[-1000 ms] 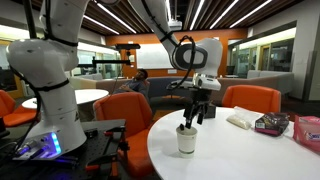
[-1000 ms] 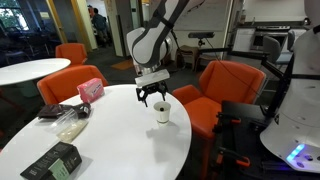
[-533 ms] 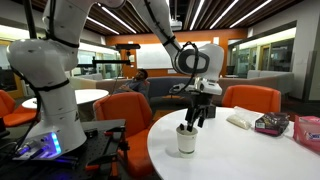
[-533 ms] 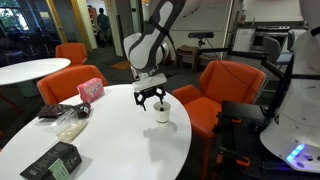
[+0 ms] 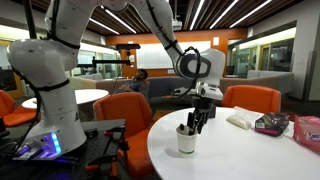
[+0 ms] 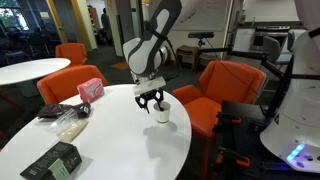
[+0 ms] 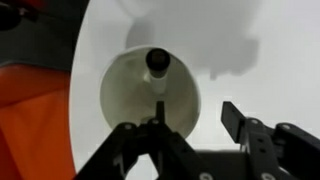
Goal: Move the cup to the left
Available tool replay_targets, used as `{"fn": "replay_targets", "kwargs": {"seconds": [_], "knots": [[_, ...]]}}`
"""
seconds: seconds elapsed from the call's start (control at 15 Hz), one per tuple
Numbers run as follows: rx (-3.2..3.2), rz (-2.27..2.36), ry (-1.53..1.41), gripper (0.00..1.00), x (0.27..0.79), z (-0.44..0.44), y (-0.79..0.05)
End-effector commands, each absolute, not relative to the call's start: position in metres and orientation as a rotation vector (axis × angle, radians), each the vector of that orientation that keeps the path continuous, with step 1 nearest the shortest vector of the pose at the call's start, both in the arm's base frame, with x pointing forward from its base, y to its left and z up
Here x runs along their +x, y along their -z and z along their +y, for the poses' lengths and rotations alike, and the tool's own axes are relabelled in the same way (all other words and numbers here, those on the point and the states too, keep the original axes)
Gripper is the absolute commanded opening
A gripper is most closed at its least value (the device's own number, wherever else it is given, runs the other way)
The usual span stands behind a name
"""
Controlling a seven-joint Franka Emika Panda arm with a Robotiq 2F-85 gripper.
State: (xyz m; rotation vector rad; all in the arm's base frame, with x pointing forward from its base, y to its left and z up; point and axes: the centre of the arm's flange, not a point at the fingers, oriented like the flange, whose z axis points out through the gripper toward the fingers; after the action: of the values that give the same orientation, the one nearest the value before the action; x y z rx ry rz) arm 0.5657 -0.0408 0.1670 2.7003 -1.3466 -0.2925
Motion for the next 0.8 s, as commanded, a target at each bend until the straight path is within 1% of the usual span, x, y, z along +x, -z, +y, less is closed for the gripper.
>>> {"fn": "replay_targets", "kwargs": {"seconds": [0.0, 0.07, 0.27, 0.33, 0.73], "knots": [[2.676, -1.370, 0.295, 0.32, 0.568, -0.039, -0.166], [2.676, -1.366, 0.292, 0.26, 0.567, -0.038, -0.166], [2.676, -1.346, 0.288, 0.02, 0.567, -0.036, -0.167], [2.679, -1.337, 0.285, 0.00, 0.567, -0.034, -0.168], [2.746, -1.197, 0.243, 0.01, 0.569, -0.004, -0.186]]}}
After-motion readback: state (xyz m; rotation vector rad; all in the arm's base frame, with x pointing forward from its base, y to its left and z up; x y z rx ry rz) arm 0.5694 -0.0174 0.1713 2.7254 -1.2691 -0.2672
